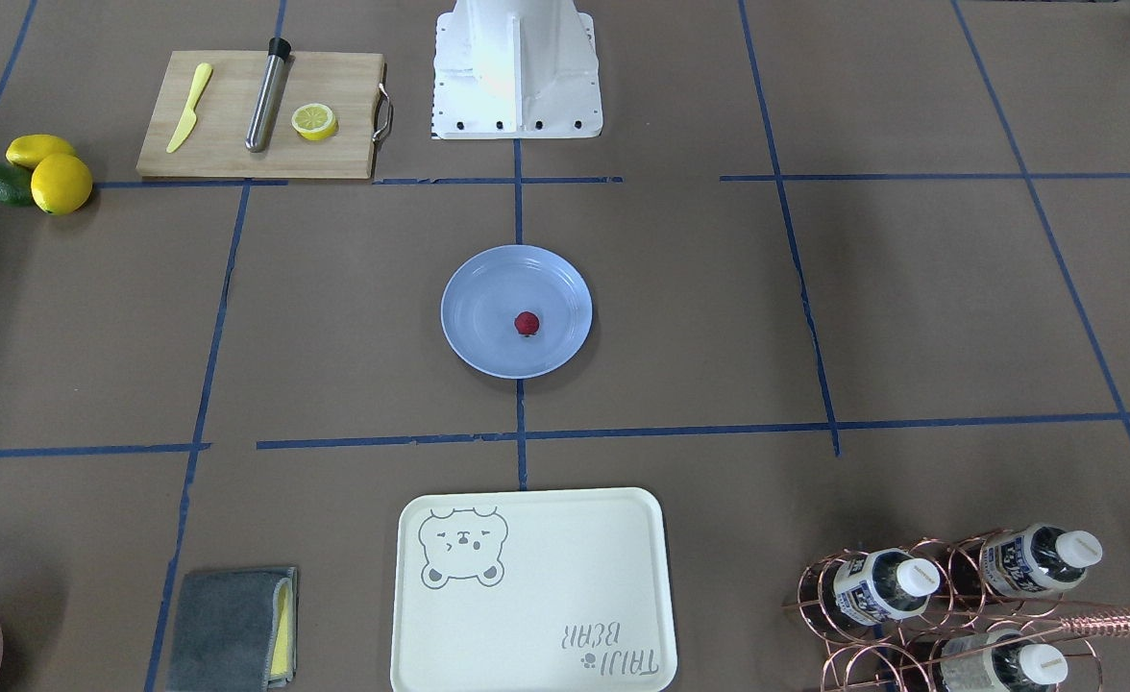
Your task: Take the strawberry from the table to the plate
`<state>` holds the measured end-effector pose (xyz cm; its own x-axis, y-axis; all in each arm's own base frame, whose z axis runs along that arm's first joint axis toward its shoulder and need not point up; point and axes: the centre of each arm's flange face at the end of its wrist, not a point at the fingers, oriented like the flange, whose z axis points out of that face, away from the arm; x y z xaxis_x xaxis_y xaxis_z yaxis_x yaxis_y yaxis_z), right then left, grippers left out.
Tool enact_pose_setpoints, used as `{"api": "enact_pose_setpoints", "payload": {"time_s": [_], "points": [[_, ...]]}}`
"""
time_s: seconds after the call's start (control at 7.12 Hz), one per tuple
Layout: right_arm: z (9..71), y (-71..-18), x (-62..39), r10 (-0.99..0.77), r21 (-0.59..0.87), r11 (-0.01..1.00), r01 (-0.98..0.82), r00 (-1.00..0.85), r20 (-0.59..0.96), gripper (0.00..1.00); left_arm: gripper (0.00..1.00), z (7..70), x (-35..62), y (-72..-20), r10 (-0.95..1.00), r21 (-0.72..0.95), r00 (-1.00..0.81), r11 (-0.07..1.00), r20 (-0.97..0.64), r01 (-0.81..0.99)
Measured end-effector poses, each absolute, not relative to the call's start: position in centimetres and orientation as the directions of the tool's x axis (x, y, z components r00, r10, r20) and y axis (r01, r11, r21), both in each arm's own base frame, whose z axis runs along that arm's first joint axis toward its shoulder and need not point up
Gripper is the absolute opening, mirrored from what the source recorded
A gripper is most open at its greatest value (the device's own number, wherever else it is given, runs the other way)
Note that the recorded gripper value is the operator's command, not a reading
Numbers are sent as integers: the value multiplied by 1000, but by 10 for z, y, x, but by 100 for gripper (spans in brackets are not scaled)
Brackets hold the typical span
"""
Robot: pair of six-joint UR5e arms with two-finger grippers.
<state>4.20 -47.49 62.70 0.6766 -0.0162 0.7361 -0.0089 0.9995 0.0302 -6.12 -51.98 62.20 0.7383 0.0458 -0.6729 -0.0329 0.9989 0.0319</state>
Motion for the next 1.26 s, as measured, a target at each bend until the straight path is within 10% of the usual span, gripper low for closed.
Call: {"api": "enact_pose_setpoints", "payload": {"time_s": [1.26], "points": [[625, -474, 46, -7, 25, 1000, -18, 675, 738, 100, 100, 619, -62, -521, 46, 33, 737, 999, -674, -32]]}}
